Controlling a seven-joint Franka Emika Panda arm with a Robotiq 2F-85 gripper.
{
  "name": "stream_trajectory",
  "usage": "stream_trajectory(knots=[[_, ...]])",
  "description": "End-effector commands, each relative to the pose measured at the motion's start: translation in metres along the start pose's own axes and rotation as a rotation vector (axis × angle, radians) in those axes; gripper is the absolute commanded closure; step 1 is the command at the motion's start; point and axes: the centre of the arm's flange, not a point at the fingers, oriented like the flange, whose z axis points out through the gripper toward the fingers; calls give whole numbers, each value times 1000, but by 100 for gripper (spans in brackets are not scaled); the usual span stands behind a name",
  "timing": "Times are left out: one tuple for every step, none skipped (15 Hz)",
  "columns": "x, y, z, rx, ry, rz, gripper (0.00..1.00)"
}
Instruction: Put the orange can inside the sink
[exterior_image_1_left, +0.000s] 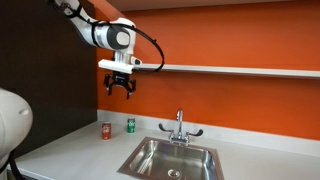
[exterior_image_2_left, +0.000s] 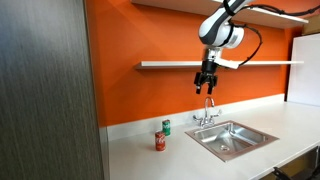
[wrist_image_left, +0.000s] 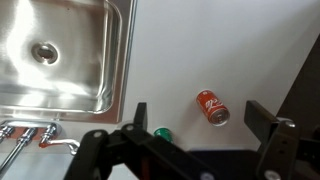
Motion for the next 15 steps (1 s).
stream_trajectory(knots=[[27, -4, 18, -13, -5, -30, 0], [33, -5, 26, -20, -7, -36, 0], [38, -7, 33, -20, -8, -40, 0], [42, -8, 40, -22, -7, -45, 0], [47, -11, 49, -24, -12, -50, 0], [51, -13, 57, -28, -15, -58, 0], [55, -16, 66, -31, -21, -67, 0], [58, -19, 72, -32, -26, -72, 0], [62, -21, 81, -34, -36, -81, 0], [65, -25, 88, -33, -45, -88, 0], [68, -28, 97, -33, -56, -96, 0], [70, -31, 102, -32, -64, -104, 0], [71, -34, 109, -29, -73, -111, 0], [72, -37, 115, -27, -78, -116, 0], [73, -39, 120, -21, -85, -122, 0]])
